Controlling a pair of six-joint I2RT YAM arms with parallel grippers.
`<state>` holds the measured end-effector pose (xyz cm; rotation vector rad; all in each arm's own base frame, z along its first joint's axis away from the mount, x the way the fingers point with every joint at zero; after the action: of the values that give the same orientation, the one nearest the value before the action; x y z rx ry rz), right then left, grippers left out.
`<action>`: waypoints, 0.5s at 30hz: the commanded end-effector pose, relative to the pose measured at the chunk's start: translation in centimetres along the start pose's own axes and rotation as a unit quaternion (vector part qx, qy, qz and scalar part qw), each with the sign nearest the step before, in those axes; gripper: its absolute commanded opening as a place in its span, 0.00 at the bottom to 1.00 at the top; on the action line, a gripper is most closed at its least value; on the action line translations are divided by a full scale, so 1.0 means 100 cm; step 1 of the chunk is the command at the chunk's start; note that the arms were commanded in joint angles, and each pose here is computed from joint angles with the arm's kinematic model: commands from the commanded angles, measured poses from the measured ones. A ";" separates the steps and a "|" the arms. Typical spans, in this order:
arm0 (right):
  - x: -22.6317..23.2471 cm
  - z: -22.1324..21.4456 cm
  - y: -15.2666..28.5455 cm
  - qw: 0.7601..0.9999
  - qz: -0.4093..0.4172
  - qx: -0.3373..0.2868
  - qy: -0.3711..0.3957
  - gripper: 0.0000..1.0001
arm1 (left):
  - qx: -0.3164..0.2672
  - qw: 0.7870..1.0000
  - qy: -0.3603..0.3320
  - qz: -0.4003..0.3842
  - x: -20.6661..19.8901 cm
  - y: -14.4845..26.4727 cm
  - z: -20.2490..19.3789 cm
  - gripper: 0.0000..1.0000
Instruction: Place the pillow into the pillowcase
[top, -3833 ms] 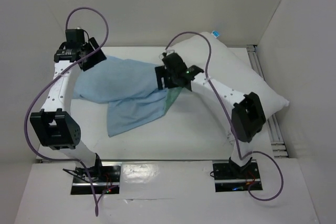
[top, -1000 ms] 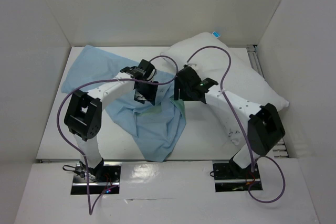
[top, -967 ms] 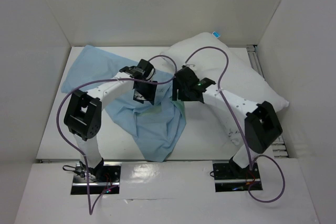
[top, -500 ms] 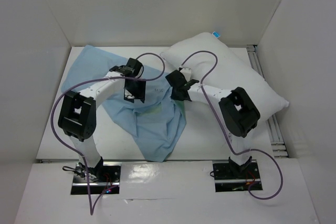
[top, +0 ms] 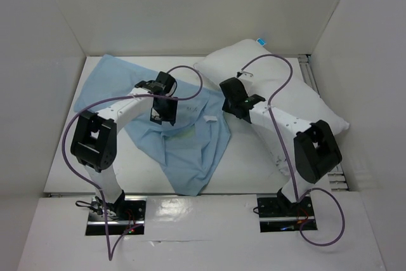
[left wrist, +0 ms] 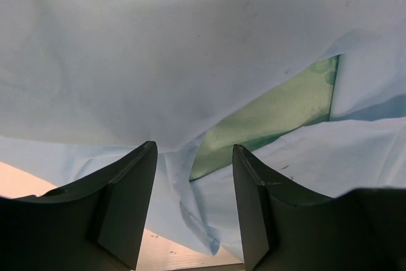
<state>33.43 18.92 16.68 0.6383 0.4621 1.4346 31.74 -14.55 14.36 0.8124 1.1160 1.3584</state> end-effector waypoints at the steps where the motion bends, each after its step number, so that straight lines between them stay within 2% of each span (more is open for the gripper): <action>1: -0.022 0.000 0.011 0.999 -0.041 -0.011 -0.017 0.00 | -0.022 1.000 -0.004 0.000 0.001 0.011 0.004 0.63; 3: -0.050 0.003 0.016 0.996 -0.083 -0.019 -0.021 0.00 | -0.028 1.000 0.007 0.002 0.008 0.014 0.009 0.63; 5: -0.055 0.013 0.022 0.999 -0.037 -0.024 -0.023 0.00 | -0.022 1.000 0.001 -0.010 0.006 0.015 0.008 0.65; 6: -0.058 0.013 0.021 0.999 -0.030 -0.018 -0.011 0.07 | -0.019 1.000 -0.005 -0.014 0.006 0.015 0.008 0.66; 8: -0.053 0.025 0.028 1.000 -0.015 -0.019 -0.004 0.34 | -0.024 0.999 -0.015 -0.019 0.001 0.018 0.009 0.66; 9: -0.048 0.026 0.028 1.000 -0.008 -0.015 0.004 0.41 | -0.024 0.999 -0.020 -0.021 -0.002 0.018 0.008 0.67; 15: -0.014 0.040 0.055 0.998 0.039 -0.036 0.017 0.64 | -0.049 0.994 -0.090 0.043 -0.030 0.024 -0.006 0.70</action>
<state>32.21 15.86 20.20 0.6045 0.4633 1.4597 31.08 -15.88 14.94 0.8796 1.0056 1.3556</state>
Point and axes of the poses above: each gripper's point midway between its finger pads, its own y axis back along the fingers, its own x axis along the line the jaws close on, z = x × y, the point moved 7 cm from there along y, back along the fingers, and after that the axes turned 11 degrees about y, right-handed, at the moved point
